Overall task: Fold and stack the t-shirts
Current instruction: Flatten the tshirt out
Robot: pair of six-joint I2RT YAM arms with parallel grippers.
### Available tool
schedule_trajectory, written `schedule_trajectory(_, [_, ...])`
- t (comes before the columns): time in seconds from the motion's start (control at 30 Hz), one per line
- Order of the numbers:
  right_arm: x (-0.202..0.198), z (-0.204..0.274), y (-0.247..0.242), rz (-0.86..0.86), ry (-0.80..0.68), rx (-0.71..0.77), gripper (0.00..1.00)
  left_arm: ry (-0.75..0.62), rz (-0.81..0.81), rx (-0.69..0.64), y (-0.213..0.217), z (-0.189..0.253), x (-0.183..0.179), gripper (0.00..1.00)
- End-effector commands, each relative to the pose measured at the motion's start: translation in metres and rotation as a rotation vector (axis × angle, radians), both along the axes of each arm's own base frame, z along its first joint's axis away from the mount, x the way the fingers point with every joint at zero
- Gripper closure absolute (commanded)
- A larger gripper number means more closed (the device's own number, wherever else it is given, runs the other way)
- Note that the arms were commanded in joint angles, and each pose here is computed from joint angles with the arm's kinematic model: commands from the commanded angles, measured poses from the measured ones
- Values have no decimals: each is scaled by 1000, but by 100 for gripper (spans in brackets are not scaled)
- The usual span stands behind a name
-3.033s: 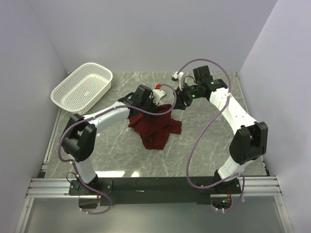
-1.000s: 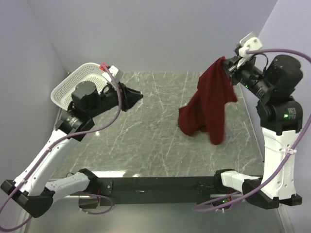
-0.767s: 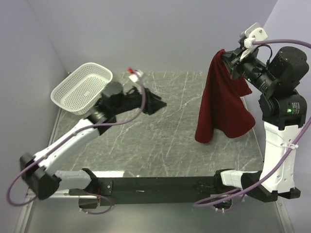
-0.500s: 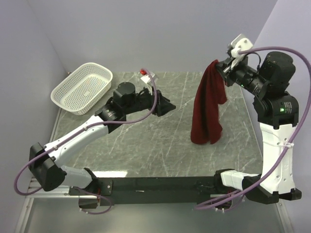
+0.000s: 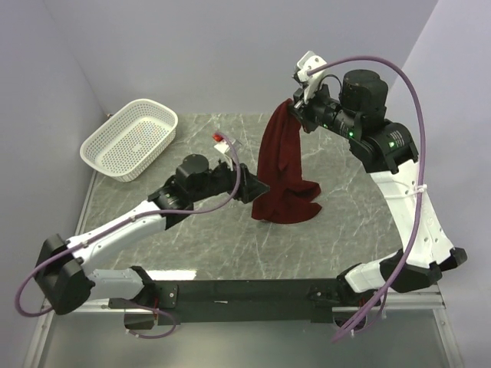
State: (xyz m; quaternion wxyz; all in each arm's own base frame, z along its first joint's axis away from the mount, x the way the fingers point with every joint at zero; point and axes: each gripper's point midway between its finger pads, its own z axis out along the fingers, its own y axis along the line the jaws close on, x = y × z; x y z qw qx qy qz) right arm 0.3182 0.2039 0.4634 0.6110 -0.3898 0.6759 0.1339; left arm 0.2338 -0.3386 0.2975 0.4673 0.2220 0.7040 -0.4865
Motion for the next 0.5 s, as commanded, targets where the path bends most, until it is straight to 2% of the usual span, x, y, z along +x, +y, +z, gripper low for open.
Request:
schedule_trajectory(0.0, [-6,55,-7,-40,-125,119,100,-1,87,-10,-7,-10,23,29])
schedule_trajectory(0.03, [-6,55,-6,-38,-119,125,100,23,97,18,-14,-27,32,24])
schedule_trajectory(0.07, [-6,52,-6,-39,-112,124,100,20,101,17,-21,-22,36,24])
schedule_trajectory(0.13, [-5,50,-9,-56,-116,120,100,52,124,93,-33,-49,50,27])
schedule_trajectory(0.17, [-5,49,-12,-71,-117,117,100,42,143,99,-40,-42,55,28])
schedule_trajectory(0.2, [-5,49,-14,-81,-123,114,100,73,157,165,-42,-65,61,38])
schedule_trajectory(0.27, [-6,51,-21,-105,-137,113,100,84,221,202,-40,-75,73,48])
schedule_trajectory(0.43, [-13,53,-32,-132,-171,98,100,37,250,235,-34,-82,80,99])
schedule_trajectory(0.47, [-14,52,-39,-157,-176,90,100,19,285,239,-28,-77,85,99])
